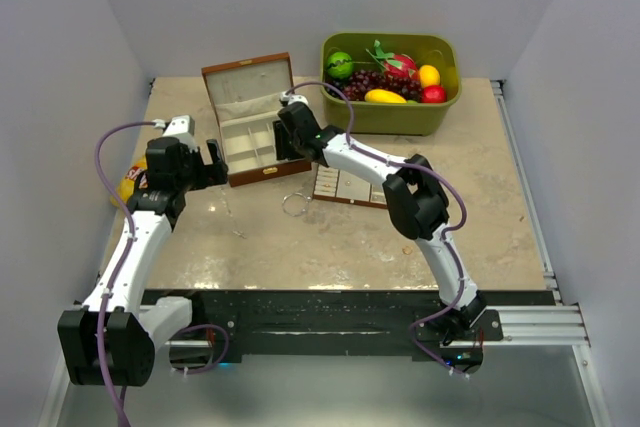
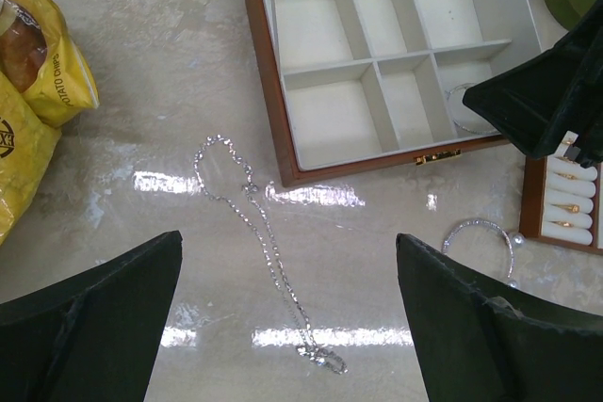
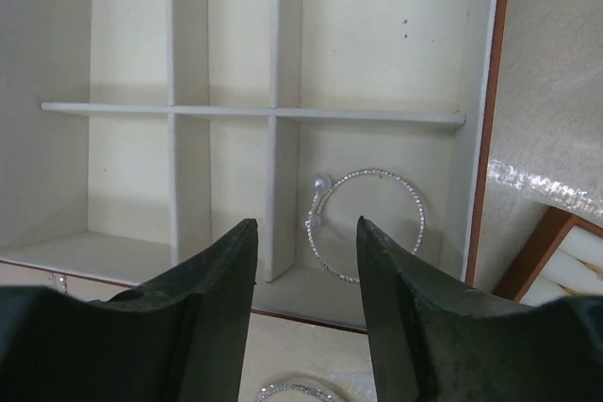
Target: Organize the mixed jewelry
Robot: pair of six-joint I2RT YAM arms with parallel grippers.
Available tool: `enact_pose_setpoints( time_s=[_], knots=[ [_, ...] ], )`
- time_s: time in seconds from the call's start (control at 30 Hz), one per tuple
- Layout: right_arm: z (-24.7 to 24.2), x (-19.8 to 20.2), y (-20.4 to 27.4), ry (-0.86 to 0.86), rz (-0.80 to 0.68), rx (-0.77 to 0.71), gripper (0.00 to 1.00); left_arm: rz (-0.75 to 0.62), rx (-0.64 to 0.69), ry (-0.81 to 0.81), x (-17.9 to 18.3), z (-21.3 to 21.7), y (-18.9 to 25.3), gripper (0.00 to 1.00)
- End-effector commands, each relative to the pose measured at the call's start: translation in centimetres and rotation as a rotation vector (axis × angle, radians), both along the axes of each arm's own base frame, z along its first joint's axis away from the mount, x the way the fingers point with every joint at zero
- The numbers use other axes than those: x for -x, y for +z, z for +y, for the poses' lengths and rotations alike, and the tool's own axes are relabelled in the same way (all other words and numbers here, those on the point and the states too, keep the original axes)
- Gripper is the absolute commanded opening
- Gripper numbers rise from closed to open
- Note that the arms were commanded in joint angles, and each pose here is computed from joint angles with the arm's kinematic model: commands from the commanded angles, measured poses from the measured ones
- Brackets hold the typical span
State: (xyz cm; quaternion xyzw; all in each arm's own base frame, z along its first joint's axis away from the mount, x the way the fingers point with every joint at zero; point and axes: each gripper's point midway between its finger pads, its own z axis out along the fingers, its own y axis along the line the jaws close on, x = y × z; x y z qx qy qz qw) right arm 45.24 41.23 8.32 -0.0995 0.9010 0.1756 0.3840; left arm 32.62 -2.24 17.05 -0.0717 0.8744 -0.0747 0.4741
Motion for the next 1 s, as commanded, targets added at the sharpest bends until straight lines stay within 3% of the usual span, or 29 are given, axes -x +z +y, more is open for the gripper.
enact_pose_setpoints(
  time_s=[0.0, 0.27, 0.5, 0.73, 0.97],
  knots=[
    [0.2, -0.7, 6.4, 0.009, -0.099, -0.061, 0.51, -0.062, 0.02, -0.012, -0.8, -0.4, 1.8, 1.0],
    [-2.7, 3.2, 12.8, 0.004, -0.162, -0.176, 0.53, -0.053, 0.017, -0.01, -0.7, -0.4, 1.5, 1.0],
    [-7.1, 9.6, 7.3, -0.059, -0.001, -0.182, 0.5, -0.041, 0.01, 0.001, -0.8, -0.1, 1.1, 1.0],
    [-5.8, 14.0, 3.3, -0.004, 0.103, -0.176, 0.49, -0.025, 0.018, -0.011, -1.1, -0.4, 0.8, 1.0],
    [-3.4, 15.5, 0.2, -0.002, 0.166, -0.15, 0.48, -0.017, 0.018, -0.008, -1.2, -0.4, 0.5, 1.0]
  ],
)
